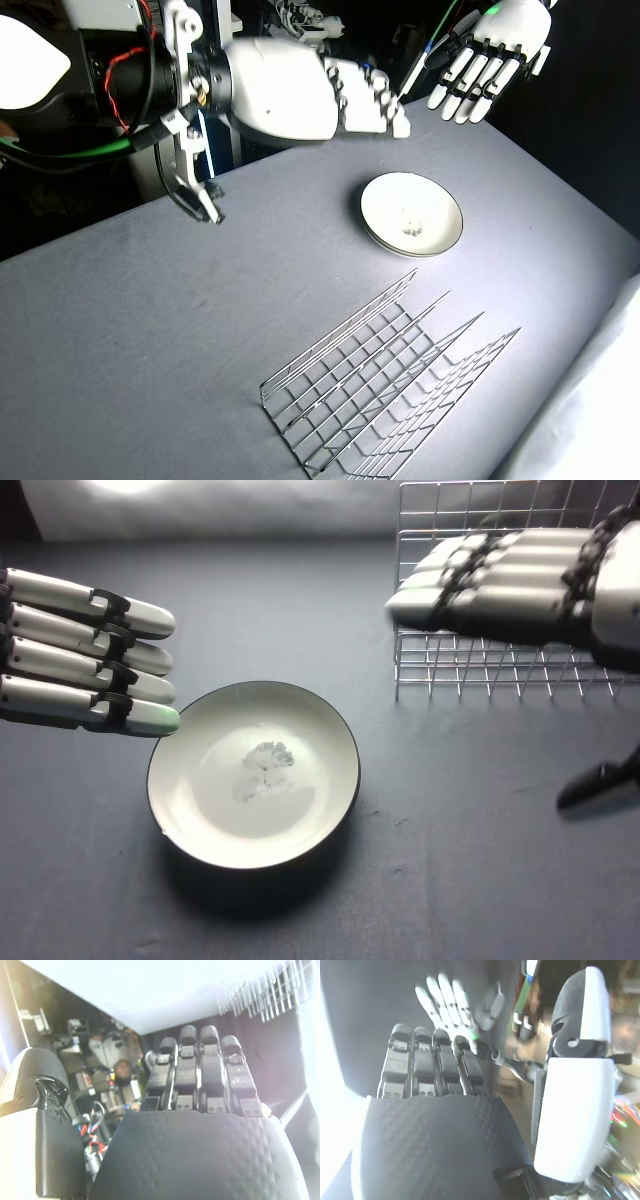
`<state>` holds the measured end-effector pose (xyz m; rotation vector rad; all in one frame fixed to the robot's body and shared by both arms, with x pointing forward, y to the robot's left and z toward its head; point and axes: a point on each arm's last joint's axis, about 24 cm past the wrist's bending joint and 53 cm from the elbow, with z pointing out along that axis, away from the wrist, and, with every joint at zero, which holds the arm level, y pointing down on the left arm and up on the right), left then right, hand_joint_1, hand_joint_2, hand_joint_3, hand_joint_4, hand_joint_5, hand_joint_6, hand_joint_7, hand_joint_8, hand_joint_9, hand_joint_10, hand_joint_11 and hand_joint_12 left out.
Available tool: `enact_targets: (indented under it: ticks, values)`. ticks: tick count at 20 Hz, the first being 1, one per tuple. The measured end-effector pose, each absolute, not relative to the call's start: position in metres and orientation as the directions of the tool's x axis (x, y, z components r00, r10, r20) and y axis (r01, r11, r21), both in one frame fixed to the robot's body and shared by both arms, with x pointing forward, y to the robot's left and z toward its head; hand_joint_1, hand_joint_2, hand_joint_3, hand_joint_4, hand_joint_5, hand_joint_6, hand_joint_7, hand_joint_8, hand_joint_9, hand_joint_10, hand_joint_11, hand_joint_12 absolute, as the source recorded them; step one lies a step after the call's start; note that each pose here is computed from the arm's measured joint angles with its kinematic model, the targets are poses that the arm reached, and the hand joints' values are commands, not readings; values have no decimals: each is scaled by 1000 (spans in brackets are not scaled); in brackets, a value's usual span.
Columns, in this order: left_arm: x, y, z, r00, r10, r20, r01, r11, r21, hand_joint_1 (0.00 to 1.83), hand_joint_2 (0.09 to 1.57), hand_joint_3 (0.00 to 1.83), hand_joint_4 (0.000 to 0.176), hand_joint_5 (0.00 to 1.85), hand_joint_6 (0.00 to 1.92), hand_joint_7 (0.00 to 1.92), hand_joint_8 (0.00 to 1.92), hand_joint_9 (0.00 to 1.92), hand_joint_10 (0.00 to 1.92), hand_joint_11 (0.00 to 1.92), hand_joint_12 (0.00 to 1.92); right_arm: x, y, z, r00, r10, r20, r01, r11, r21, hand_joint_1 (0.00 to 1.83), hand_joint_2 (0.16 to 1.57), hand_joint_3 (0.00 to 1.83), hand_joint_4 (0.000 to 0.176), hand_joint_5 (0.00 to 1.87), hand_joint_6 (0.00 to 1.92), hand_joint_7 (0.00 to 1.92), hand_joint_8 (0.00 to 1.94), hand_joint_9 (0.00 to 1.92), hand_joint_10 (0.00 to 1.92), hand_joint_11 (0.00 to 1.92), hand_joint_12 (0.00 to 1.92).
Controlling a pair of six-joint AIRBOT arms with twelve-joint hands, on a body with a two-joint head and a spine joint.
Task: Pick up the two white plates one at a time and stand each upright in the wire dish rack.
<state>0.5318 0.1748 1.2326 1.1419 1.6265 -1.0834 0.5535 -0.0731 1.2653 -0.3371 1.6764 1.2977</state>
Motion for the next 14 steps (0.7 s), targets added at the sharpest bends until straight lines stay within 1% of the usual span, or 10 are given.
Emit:
enact_targets:
  ticks: [1, 2, 5, 9, 10, 11, 12, 13, 14]
  values:
    - [531, 176, 1230, -221, 237, -946, 963, 207, -174, 0, 1068, 39, 0, 2, 0, 0, 0, 0, 0, 0, 0, 560, -76, 1257, -500, 302, -812, -682, 441, 583, 0, 1262, 33, 0, 0, 0, 0, 0, 0, 0, 0, 0]
    - [531, 177, 1230, -222, 240, -945, 963, 205, -175, 0, 1068, 20, 0, 0, 0, 0, 0, 0, 0, 0, 0, 561, -75, 1252, -498, 289, -818, -679, 457, 575, 0, 1263, 25, 0, 0, 0, 0, 0, 0, 0, 0, 0]
    - [532, 180, 1233, -235, 226, -945, 960, 208, -189, 0, 1119, 38, 0, 4, 1, 0, 0, 0, 0, 0, 0, 560, -65, 1249, -505, 279, -817, -685, 447, 575, 0, 1242, 9, 0, 0, 0, 0, 0, 0, 0, 0, 0]
    - [532, 180, 1231, -242, 232, -942, 959, 206, -195, 0, 1091, 17, 0, 0, 0, 0, 0, 0, 0, 0, 0, 567, -58, 1244, -454, 241, -858, -741, 433, 513, 0, 1220, 0, 0, 0, 0, 0, 0, 0, 0, 0, 0]
    - [531, 178, 1231, -242, 230, -942, 960, 200, -198, 0, 1086, 14, 0, 0, 0, 0, 0, 0, 0, 0, 0, 568, -59, 1243, -446, 234, -864, -749, 431, 503, 24, 1214, 0, 0, 0, 0, 0, 0, 0, 0, 0, 0]
    - [530, 176, 1230, -241, 236, -941, 961, 190, -199, 0, 1084, 12, 0, 0, 0, 0, 0, 0, 0, 0, 0, 569, -59, 1236, -409, 205, -889, -779, 429, 457, 63, 1207, 0, 0, 0, 0, 0, 0, 0, 0, 0, 0]
    - [531, 175, 1229, -241, 241, -940, 962, 185, -199, 0, 1089, 13, 0, 0, 0, 0, 0, 0, 0, 0, 0, 570, -59, 1234, -393, 213, -895, -791, 417, 447, 77, 1204, 0, 0, 0, 0, 0, 0, 0, 0, 0, 0]
    - [532, 174, 1228, -242, 243, -939, 963, 181, -201, 0, 1082, 9, 0, 0, 0, 0, 0, 0, 0, 0, 0, 569, -59, 1232, -382, 211, -900, -801, 411, 436, 38, 1219, 0, 0, 0, 0, 0, 0, 0, 0, 0, 0]
    - [536, 173, 1226, -250, 247, -936, 961, 184, -208, 0, 1075, 5, 0, 0, 0, 0, 0, 0, 0, 0, 0, 567, -58, 1233, -347, 225, -911, -828, 383, 410, 7, 1226, 3, 0, 0, 0, 0, 0, 0, 0, 0, 0]
